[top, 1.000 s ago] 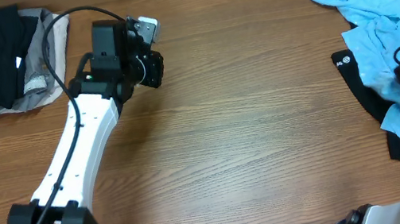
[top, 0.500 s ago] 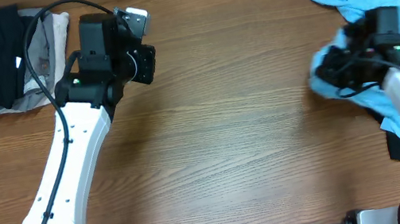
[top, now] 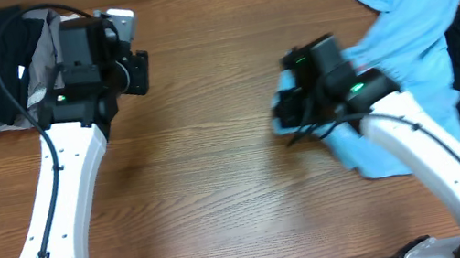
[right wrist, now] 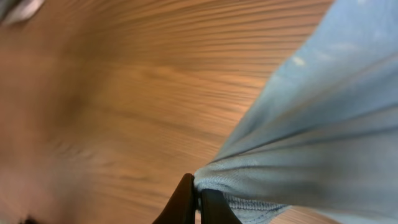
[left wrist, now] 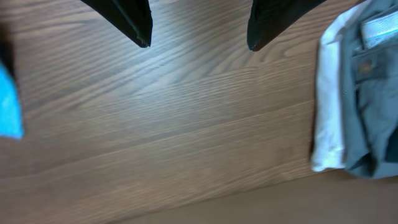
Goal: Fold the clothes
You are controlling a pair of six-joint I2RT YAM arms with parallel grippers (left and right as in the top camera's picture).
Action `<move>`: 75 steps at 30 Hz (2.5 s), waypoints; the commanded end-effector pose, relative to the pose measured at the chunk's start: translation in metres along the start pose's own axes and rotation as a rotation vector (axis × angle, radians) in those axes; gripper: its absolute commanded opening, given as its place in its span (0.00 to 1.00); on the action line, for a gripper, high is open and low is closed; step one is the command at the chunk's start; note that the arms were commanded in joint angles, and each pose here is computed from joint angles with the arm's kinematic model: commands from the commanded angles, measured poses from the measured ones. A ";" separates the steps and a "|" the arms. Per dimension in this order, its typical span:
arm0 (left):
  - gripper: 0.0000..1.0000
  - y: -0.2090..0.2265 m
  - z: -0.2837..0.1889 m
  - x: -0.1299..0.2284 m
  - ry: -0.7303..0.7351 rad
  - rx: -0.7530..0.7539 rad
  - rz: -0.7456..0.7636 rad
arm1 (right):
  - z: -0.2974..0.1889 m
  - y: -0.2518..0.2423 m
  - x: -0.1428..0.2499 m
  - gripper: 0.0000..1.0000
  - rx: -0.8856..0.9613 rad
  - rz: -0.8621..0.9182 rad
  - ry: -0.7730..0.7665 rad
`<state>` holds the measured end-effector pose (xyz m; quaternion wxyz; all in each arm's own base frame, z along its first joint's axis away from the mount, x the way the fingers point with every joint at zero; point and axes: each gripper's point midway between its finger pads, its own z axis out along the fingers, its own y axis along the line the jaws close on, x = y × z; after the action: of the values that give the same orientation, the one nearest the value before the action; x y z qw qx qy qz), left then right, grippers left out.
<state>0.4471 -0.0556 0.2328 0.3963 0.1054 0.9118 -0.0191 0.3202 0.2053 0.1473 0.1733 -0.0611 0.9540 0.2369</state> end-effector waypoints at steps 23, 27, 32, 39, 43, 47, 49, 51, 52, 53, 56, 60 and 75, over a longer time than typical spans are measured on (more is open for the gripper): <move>0.60 0.028 -0.015 -0.012 -0.044 -0.065 -0.040 | 0.041 0.203 0.119 0.56 -0.272 -0.417 0.129; 0.61 0.019 -0.013 -0.006 -0.021 -0.025 -0.036 | 0.033 0.174 0.073 0.65 -0.209 -0.268 0.054; 0.66 0.014 -0.001 0.005 0.026 -0.011 -0.035 | 0.020 0.112 0.026 0.74 -0.109 -0.100 0.010; 0.70 -0.014 0.029 0.018 0.076 0.131 -0.017 | 0.005 0.026 -0.017 0.89 0.016 0.103 -0.039; 0.67 -0.036 0.055 0.023 0.090 0.182 0.012 | -0.006 -0.018 -0.033 0.94 0.069 0.204 -0.069; 0.69 -0.063 0.080 0.031 0.117 0.222 0.062 | -0.017 -0.050 -0.041 0.98 0.110 0.249 -0.086; 0.70 -0.076 0.092 0.032 0.135 0.229 0.085 | -0.021 -0.064 -0.043 0.99 0.128 0.266 -0.091; 0.72 -0.088 0.102 0.031 0.151 0.236 0.114 | -0.025 -0.077 -0.044 1.00 0.144 0.298 -0.094; 0.73 -0.094 0.107 0.029 0.158 0.243 0.132 | -0.027 -0.082 -0.044 1.00 0.150 0.307 -0.095; 0.74 -0.099 0.111 0.028 0.166 0.248 0.149 | -0.029 -0.087 -0.044 1.00 0.156 0.307 -0.094; 0.76 -0.109 0.128 0.024 0.192 0.251 0.184 | -0.032 -0.096 -0.044 1.00 0.168 0.322 -0.096; 0.78 -0.116 0.153 0.023 0.213 0.258 0.195 | -0.032 -0.103 -0.042 1.00 0.190 0.316 -0.093; 0.89 -0.144 0.228 0.061 0.217 0.298 0.295 | -0.037 -0.128 -0.031 1.00 0.335 0.330 -0.081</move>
<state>0.5375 -0.1975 0.0318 0.2682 0.2703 0.9208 -0.0847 0.3594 0.0820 0.1208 0.1538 0.1357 0.9724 0.1113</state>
